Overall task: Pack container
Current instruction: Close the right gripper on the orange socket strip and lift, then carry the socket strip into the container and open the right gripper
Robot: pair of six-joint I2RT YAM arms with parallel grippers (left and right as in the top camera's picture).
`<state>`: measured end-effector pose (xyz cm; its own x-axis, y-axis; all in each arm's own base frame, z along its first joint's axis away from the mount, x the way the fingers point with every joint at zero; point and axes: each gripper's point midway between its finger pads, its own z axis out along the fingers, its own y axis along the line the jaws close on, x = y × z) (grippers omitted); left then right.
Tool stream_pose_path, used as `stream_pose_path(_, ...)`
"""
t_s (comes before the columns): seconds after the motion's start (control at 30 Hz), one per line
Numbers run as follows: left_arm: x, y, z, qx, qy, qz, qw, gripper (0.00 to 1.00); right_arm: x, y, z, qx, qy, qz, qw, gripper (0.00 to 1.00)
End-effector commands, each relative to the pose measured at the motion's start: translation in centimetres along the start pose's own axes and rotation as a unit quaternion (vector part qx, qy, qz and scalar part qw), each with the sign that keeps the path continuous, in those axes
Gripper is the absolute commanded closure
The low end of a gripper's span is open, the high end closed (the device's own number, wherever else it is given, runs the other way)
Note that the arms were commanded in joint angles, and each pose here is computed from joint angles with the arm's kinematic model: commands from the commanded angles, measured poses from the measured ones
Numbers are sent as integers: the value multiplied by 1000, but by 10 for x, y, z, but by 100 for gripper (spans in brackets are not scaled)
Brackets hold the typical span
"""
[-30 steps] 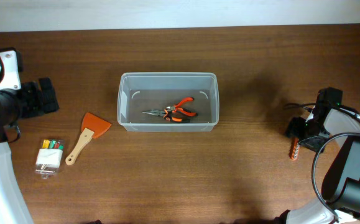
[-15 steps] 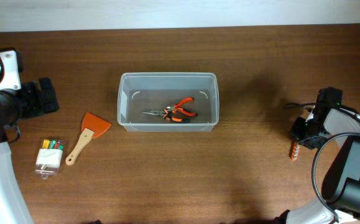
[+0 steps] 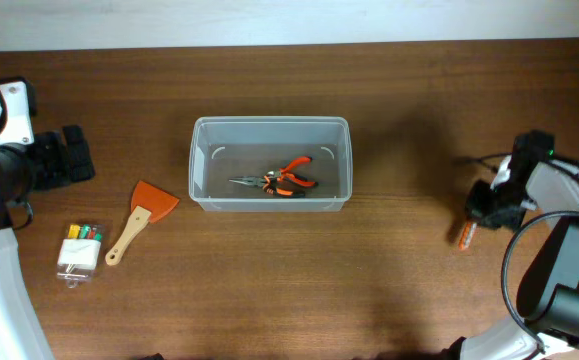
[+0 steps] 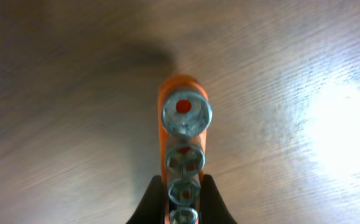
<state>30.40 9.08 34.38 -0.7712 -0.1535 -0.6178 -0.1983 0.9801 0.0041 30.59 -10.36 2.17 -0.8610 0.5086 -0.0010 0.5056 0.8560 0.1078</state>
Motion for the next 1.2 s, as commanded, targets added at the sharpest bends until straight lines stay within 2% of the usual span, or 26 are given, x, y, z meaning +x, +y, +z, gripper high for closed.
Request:
stream_pose_path(0.0,0,-1,0,5,0,0,1000,1,-53,60,-96,-46,-120,-115,985,96)
stream_pose_path(0.13,1,-2,0,5,2,8,1000,1,-59,132,-193,-61,-213,-260,940,96)
stream_pose_path(0.2,2,-2,0,6,3,12,1000,1,-45,176,-236,-67,-251,-355,898,96)
stream_pose_path(0.3,2,-2,0,6,4,13,1000,1,-7,239,-274,-76,-290,-499,813,96)
stream_pose_path(0.4,2,-2,0,6,5,13,1000,1,40,292,-278,-79,-301,-633,709,96)
stream_pose_path(0.53,3,-2,0,6,6,13,1000,1,93,341,-248,-84,-266,-745,606,96)
stream_pose_path(0.57,3,-2,0,6,6,13,1000,1,97,345,-243,-84,-260,-754,597,96)
stream_pose_path(0.6,3,-2,0,6,6,13,1000,1,109,358,-222,-83,-237,-780,572,96)
stream_pose_path(0.73,4,-2,0,6,8,13,1000,1,128,379,-168,-87,-176,-824,532,96)
stream_pose_path(0.8,4,-2,0,6,8,13,1000,1,132,384,-142,-87,-147,-836,521,96)
stream_pose_path(1.03,4,-2,0,6,8,13,1000,1,145,387,-48,-116,-34,-837,533,96)
stream_pose_path(1.13,4,-2,0,6,8,13,1000,1,147,385,-25,-119,-8,-830,545,96)
stream_pose_path(1.17,4,-2,0,6,8,13,1000,1,147,385,-18,-120,0,-828,548,87)
